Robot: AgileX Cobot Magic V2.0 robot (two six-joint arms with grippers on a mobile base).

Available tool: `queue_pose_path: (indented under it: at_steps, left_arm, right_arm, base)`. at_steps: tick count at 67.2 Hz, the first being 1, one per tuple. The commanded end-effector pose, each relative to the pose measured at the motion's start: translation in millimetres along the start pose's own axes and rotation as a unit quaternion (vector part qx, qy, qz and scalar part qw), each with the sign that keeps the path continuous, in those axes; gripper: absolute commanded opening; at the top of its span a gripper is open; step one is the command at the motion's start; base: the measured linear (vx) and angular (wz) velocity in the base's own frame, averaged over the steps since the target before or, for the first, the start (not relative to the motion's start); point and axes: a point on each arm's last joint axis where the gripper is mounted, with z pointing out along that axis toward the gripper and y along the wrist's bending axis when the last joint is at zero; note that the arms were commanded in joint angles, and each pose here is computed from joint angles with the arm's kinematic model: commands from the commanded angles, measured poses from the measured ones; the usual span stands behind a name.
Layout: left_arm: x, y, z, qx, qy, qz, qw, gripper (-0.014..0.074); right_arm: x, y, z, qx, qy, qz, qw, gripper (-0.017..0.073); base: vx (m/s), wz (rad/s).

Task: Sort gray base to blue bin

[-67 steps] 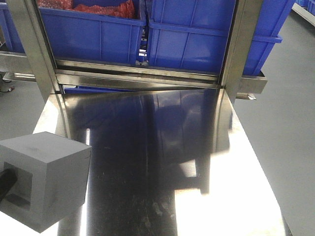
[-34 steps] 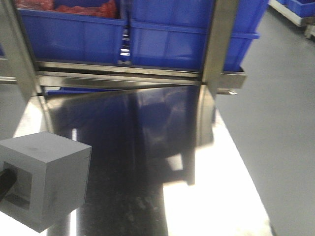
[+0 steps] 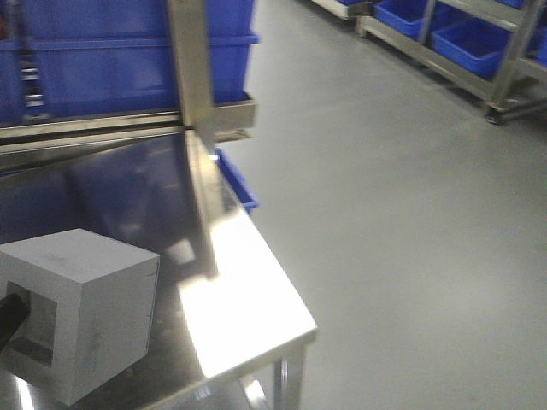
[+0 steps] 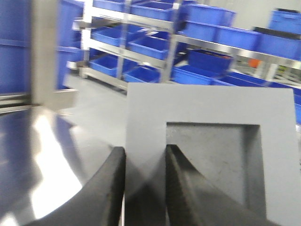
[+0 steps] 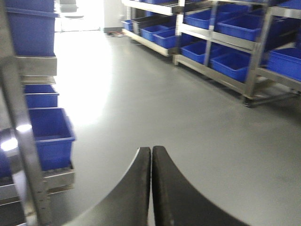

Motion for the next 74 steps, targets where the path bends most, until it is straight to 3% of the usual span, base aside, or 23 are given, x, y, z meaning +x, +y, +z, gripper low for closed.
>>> queue_pose_path:
  at_steps: [1,46,74]
  left_arm:
    - [-19.3,-4.5,-1.2,0.017,-0.063,-0.007,0.998,-0.0007]
    - [-19.3,-4.5,-1.2,0.017,-0.063,-0.007,0.998,-0.0007]
    - [-19.3,-4.5,-1.2,0.017,-0.063,-0.007,0.998,-0.0007]
  right_arm:
    - [-6.1,-0.5,-0.4,0.005,-0.041,-0.007,0.999,-0.0005]
    - [-6.0,-0.5,-0.4,0.005,-0.040,-0.007,0.999,-0.0005]
    - [-6.0,-0.5,-0.4,0.005,-0.040,-0.007,0.999,-0.0005]
  base:
    - [-0.14,-0.67]
    - [-0.10,-0.57]
    - [0.02,-0.80]
